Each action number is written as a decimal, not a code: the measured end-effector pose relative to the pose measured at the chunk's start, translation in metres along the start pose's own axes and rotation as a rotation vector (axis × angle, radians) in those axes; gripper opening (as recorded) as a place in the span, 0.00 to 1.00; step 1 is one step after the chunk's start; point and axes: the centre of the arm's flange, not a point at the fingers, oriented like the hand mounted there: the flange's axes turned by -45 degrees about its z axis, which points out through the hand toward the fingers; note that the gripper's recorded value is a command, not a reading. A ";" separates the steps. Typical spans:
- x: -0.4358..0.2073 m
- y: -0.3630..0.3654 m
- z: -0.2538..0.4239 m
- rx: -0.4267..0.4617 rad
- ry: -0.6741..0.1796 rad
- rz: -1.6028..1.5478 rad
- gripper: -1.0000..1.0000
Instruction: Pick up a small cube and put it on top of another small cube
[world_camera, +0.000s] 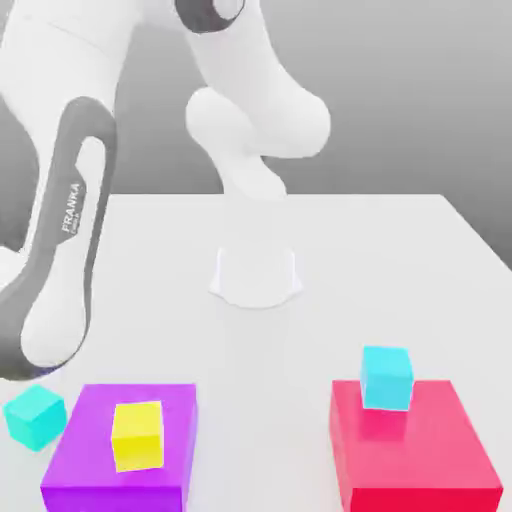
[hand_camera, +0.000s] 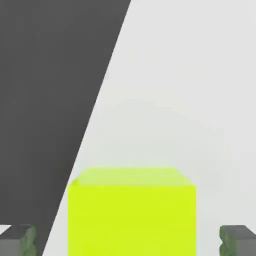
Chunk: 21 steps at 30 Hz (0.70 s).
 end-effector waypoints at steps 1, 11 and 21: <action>0.000 0.000 0.000 0.001 0.000 0.000 0.00; -0.009 0.017 -0.066 -0.012 0.007 -0.037 0.00; -0.066 0.108 -0.110 -0.008 0.004 -0.215 0.00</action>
